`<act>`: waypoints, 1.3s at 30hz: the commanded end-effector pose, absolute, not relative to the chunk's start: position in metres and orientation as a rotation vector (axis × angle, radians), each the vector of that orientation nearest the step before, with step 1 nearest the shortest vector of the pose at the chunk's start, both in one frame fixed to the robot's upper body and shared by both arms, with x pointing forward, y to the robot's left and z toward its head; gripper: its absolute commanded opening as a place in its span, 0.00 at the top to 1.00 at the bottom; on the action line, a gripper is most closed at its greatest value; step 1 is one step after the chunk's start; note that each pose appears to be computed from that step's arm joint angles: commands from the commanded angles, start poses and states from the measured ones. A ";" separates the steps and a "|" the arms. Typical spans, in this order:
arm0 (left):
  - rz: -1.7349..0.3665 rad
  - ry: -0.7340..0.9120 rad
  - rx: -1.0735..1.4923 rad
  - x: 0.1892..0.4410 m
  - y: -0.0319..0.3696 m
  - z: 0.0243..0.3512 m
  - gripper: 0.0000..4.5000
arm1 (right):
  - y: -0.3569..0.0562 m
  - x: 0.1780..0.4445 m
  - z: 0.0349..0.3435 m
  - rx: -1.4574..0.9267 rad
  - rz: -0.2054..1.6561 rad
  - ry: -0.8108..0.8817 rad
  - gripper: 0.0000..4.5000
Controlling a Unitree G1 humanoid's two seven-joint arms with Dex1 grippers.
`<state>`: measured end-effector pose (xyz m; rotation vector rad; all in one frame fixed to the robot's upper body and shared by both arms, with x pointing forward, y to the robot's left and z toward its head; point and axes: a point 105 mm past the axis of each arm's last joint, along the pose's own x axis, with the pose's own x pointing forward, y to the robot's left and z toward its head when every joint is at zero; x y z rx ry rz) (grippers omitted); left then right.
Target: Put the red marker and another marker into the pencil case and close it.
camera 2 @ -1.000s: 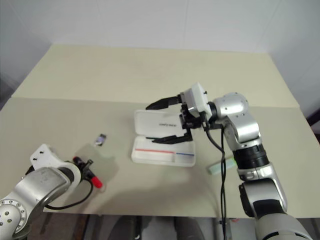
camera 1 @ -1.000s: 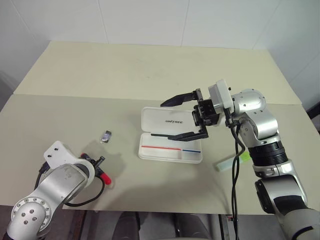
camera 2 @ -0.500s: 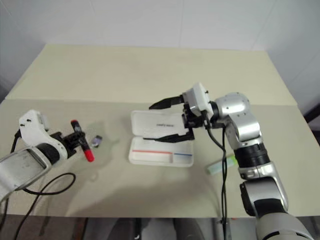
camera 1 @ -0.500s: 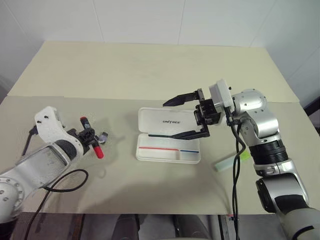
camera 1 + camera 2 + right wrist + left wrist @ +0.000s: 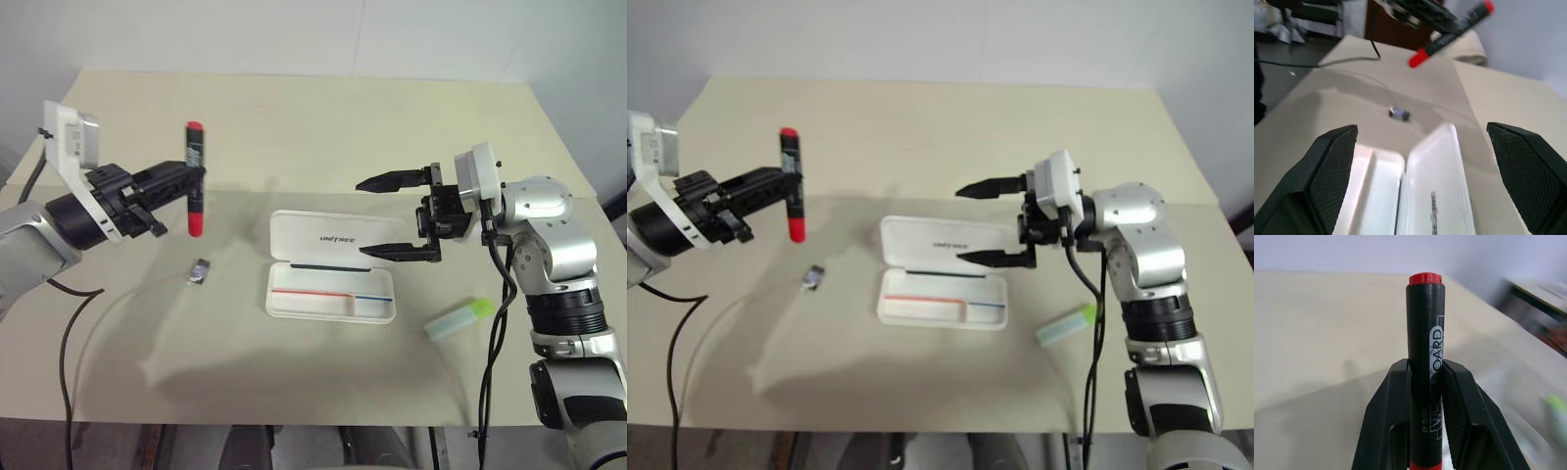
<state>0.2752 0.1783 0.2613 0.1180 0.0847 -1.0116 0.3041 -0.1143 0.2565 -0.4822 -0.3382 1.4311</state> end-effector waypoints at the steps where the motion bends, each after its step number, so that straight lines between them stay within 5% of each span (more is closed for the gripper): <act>1: -1.277 0.107 0.293 0.258 0.170 0.252 0.86 | -0.139 0.306 0.269 -0.506 1.288 -0.358 0.00; 15: -1.646 0.127 0.538 0.288 0.104 0.231 0.86 | -0.193 0.291 0.242 -0.497 0.997 -0.226 0.00; 39: -1.571 0.098 0.830 0.338 0.035 0.192 0.86 | -0.181 0.271 0.237 -0.433 0.911 -0.239 0.00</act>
